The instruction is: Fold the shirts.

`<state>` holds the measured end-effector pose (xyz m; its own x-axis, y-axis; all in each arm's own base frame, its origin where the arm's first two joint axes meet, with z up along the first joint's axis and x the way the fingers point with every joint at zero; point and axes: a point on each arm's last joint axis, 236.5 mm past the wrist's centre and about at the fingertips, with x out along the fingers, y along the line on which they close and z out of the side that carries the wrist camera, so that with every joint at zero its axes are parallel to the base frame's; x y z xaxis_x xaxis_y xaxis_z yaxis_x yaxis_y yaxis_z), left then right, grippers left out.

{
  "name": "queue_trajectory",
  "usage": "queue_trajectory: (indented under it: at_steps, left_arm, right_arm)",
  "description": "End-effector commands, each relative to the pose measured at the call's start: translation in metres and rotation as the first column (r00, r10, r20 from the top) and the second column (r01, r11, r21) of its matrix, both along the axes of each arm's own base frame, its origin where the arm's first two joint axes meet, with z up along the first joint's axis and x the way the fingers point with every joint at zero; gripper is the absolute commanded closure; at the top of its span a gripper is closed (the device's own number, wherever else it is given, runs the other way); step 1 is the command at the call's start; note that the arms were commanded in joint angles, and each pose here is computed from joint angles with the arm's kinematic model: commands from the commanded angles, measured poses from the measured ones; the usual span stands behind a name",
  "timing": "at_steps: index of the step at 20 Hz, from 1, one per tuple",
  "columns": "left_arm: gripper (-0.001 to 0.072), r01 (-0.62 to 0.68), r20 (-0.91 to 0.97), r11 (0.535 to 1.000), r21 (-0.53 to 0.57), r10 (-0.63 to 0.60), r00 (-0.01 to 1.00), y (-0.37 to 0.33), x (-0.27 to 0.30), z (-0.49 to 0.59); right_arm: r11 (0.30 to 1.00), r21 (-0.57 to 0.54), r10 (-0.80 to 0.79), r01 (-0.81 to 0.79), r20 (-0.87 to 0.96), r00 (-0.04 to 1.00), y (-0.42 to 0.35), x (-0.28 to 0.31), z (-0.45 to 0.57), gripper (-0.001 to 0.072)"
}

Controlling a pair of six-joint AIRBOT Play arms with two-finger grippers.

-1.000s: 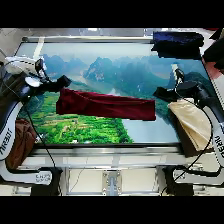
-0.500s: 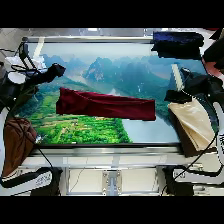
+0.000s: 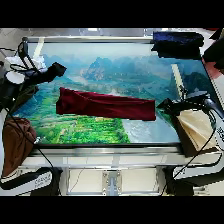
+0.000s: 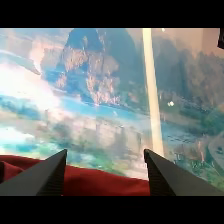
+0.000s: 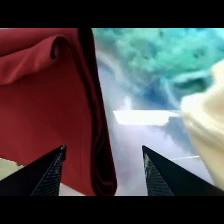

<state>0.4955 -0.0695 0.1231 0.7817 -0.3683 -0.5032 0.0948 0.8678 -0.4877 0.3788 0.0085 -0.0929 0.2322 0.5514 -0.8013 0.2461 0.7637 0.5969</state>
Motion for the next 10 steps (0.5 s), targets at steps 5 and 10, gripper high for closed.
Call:
queue_trajectory:
  at_steps: [5,10]
  left_arm:
    - [0.0145,0.15,-0.039,0.987,0.064,-0.147,0.988,-0.049,-0.003,-0.035]
    - [0.0145,0.237,-0.138,0.97,0.053,-0.228,0.964,-0.091,-0.008,-0.084]
  right_arm:
    - [0.996,0.045,0.078,-0.078,-0.001,0.997,0.048,0.009,-0.02,0.0158]
    - [0.989,0.047,0.14,-0.141,0.02,0.99,0.079,0.019,-0.005,0.0511]
